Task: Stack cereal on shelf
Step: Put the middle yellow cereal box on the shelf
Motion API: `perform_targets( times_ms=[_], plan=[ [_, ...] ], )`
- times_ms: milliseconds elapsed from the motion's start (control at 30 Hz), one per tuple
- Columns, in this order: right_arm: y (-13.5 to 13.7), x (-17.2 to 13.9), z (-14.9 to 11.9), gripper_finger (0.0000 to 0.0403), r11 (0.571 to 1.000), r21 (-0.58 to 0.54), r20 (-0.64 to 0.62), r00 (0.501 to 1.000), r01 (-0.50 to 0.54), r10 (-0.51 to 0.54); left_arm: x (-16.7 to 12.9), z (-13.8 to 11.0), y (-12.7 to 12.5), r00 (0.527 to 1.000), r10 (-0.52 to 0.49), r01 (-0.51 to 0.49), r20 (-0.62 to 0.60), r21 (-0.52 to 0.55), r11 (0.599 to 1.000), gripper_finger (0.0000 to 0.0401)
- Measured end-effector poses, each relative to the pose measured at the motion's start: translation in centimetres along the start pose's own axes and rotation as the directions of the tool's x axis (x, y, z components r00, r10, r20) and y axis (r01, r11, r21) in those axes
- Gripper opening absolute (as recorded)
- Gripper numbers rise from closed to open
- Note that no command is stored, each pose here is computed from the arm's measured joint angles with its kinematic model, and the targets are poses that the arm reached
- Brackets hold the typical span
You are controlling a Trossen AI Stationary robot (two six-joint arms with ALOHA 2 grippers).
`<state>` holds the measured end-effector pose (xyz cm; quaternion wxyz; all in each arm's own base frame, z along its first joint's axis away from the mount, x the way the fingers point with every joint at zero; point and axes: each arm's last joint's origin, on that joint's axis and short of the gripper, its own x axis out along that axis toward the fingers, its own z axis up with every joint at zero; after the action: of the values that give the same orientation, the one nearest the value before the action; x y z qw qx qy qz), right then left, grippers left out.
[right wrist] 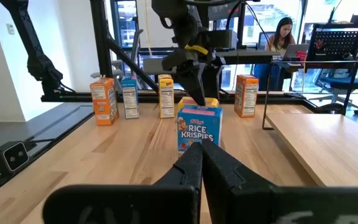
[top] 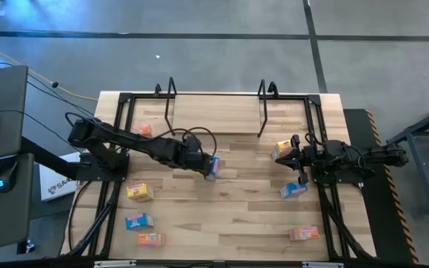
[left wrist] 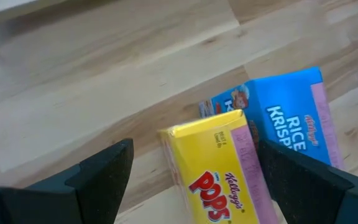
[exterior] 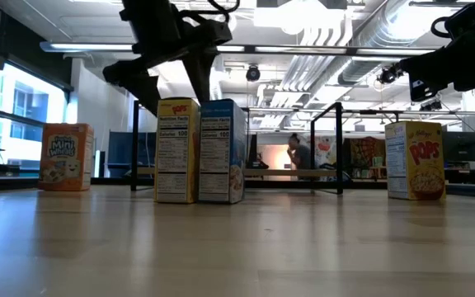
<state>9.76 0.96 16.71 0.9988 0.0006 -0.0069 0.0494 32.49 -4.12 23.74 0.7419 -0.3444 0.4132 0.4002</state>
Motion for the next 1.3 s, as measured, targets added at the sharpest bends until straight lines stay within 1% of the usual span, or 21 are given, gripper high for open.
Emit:
perform_targets(
  times_ms=[133,367,433,500,633,767,833,933,1000,1200,1300],
  plan=[
    [0.0,0.0,0.0,0.0,1.0,0.0,0.0,1.0,0.0,0.0,0.4,-0.2,-0.1,0.999,0.003,-0.003,-0.034,0.013,1.0,0.0337],
    [0.0,0.0,0.0,0.0,1.0,0.0,0.0,1.0,0.0,0.0,0.4,-0.3,-0.1,0.999,0.0,0.0,-0.033,-0.021,1.0,0.0337],
    [0.0,0.0,0.0,0.0,1.0,0.0,0.0,1.0,0.0,0.0,0.9,-0.6,-0.4,1.0,0.005,-0.006,-0.028,-0.029,1.0,0.0337],
    [0.0,0.0,0.0,0.0,1.0,0.0,0.0,1.0,0.0,0.0,1.5,-1.0,-0.6,0.999,0.023,-0.024,-0.043,-0.018,1.0,0.0337],
    [0.0,0.0,0.0,0.0,1.0,0.0,0.0,1.0,0.0,0.0,2.6,-1.3,-0.9,0.996,0.029,-0.029,-0.08,-0.004,1.0,0.0337],
    [0.0,0.0,0.0,0.0,1.0,0.0,0.0,1.0,0.0,0.0,2.8,-1.3,-0.9,0.996,0.029,-0.03,-0.081,-0.008,1.0,0.0335],
    [0.0,0.0,0.0,0.0,1.0,0.0,0.001,1.0,0.0,0.0,2.7,-1.2,-0.9,0.997,0.025,-0.026,-0.075,-0.01,1.0,0.0325],
    [0.0,0.0,0.0,0.0,1.0,0.0,0.001,1.0,0.0,0.0,2.6,-1.2,-0.9,0.996,0.02,-0.021,-0.087,-0.011,1.0,0.0293],
    [0.0,0.0,0.0,0.0,1.0,0.0,0.001,1.0,0.0,0.0,2.5,-1.2,-0.9,0.995,0.01,-0.011,-0.104,-0.007,1.0,0.0259],
    [0.0,0.0,0.0,0.0,1.0,0.0,0.001,1.0,0.0,0.0,1.9,-1.1,-0.7,0.994,0.006,-0.005,-0.112,0.014,1.0,0.0134],
    [0.0,0.0,0.0,0.0,1.0,0.0,0.0,1.0,0.0,0.0,0.9,-0.3,-0.3,0.995,0.007,-0.003,-0.103,0.044,0.999,0.0097]
  ],
)
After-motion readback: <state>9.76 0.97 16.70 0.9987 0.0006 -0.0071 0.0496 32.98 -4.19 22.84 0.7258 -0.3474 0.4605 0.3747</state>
